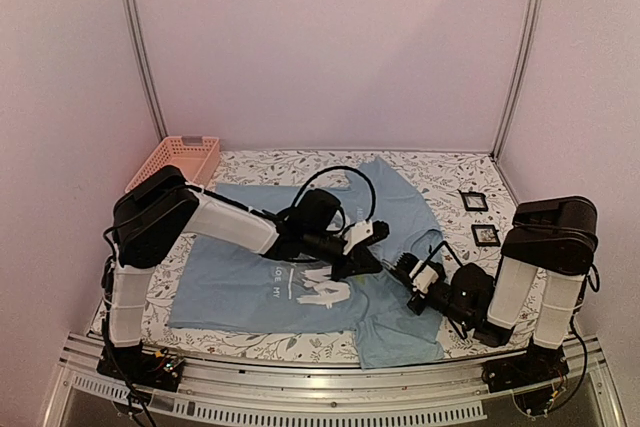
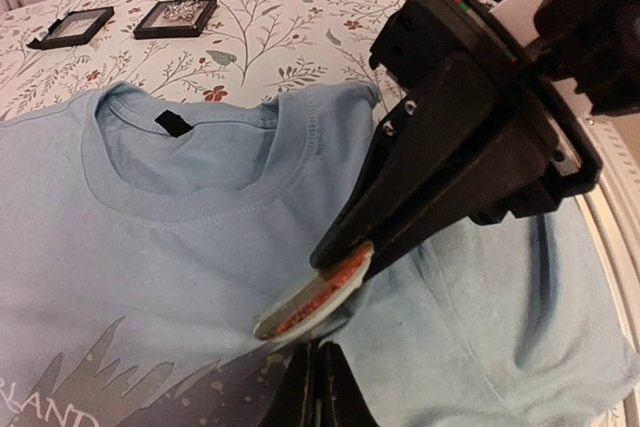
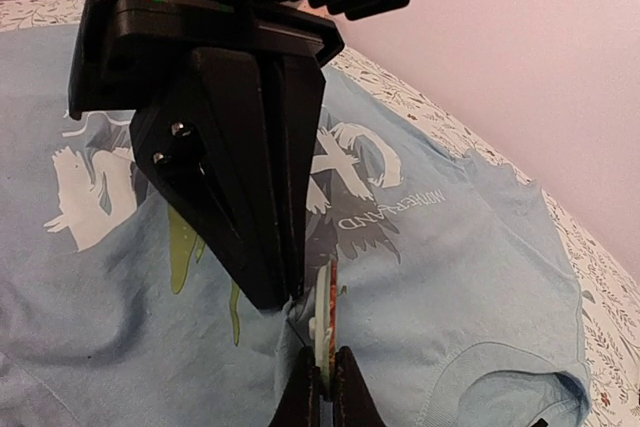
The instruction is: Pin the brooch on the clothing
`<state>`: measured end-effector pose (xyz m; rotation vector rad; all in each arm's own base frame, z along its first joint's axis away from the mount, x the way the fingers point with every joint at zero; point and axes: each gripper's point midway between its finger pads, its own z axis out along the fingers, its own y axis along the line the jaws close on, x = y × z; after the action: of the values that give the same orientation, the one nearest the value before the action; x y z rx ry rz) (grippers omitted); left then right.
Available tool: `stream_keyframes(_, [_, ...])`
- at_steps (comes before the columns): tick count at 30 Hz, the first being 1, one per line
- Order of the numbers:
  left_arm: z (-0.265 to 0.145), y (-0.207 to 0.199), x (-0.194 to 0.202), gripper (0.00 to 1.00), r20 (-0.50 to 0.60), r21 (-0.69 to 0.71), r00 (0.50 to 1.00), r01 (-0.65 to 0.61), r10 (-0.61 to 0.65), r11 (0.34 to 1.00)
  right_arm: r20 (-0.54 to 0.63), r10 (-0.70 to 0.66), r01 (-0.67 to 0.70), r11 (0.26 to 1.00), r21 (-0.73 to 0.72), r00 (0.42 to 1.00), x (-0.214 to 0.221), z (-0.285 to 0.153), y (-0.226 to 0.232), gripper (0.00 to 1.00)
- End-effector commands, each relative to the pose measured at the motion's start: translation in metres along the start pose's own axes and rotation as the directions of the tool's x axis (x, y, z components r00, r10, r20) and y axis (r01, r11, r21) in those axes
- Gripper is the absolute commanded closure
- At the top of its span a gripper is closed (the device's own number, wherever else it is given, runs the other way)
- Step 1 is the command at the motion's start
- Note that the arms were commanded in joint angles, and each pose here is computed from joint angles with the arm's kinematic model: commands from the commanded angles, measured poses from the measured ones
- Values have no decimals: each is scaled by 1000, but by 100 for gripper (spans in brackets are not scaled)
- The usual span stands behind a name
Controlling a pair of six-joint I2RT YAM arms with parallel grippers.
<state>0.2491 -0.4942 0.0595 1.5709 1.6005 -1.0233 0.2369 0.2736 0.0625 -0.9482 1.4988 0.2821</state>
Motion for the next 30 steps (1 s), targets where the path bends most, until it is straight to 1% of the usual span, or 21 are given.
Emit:
stream_keyframes(1, [1, 7, 3, 96, 16, -13, 1000, 6, -6, 1000, 122, 64, -62, 998, -16, 990, -34, -2, -2, 100])
stream_keyframes(21, [5, 2, -4, 95, 68, -7, 997, 24, -24, 1000, 156, 102, -96, 994, -45, 982, -42, 4, 3, 100])
stream_keyframes(30, [-2, -1, -4, 92, 84, -30, 996, 40, -37, 999, 160, 107, -101, 994, -46, 981, -43, 5, 3, 100])
